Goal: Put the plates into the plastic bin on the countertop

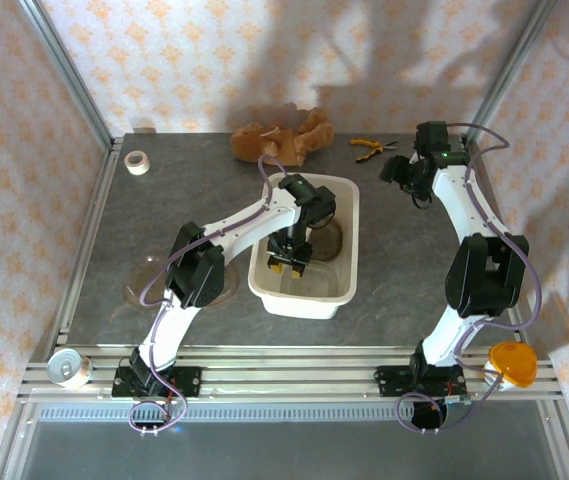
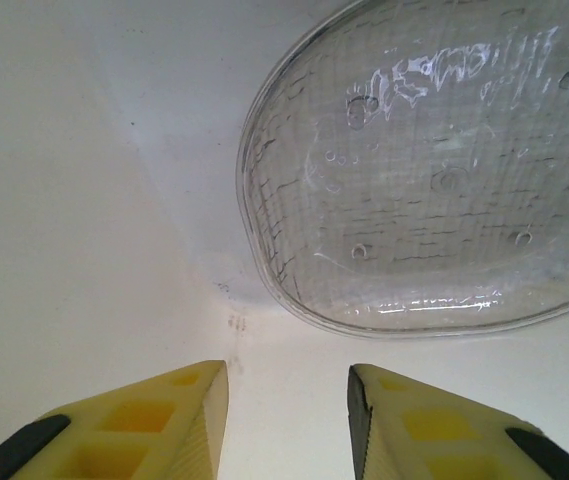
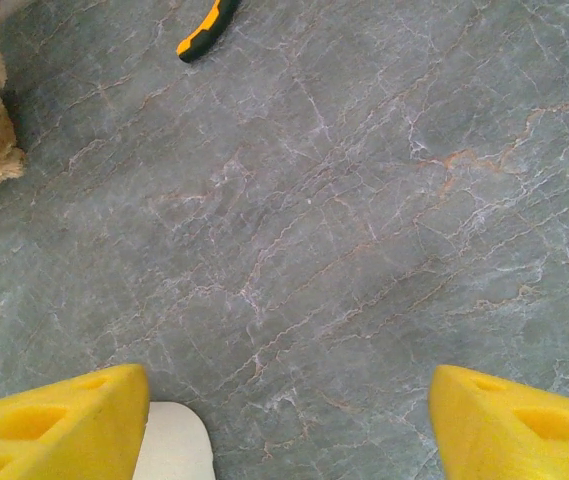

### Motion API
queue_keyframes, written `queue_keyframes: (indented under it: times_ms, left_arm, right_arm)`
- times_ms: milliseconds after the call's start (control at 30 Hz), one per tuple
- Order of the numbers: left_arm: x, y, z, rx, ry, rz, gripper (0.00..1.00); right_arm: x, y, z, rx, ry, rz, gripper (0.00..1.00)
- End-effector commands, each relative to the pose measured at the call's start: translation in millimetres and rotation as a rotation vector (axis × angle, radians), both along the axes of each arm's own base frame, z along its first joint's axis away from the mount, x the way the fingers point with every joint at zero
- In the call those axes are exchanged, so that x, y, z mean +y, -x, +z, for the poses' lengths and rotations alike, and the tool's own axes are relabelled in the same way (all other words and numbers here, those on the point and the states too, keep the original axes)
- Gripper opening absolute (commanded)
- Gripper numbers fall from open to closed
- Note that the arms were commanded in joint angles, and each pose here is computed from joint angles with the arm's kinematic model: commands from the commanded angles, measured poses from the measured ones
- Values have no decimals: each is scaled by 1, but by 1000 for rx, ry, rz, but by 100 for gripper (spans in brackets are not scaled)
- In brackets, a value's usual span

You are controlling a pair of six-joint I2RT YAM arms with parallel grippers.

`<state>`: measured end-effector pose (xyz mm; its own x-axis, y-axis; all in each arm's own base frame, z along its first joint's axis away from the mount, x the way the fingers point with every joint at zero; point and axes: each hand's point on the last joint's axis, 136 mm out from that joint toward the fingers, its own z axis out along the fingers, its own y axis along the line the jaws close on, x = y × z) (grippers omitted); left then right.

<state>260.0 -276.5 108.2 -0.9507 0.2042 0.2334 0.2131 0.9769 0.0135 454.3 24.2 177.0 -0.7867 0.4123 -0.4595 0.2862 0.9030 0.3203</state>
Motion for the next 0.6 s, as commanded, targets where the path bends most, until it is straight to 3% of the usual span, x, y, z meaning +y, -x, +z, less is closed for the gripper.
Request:
queue_keyframes:
  times_ms: [0,233,567]
  left_arm:
    - [8,-3,11,-23,-45,-14,39]
    - [4,-24,33,-120,-3,-3,40]
    - [23,-99,103,-396,174,190,44]
  right_arm:
    - [-7,-11,9,-34,32,-7,74]
    - [-7,-14,13,-43,27,-6,74]
    - [-7,-22,30,-82,25,-8,74]
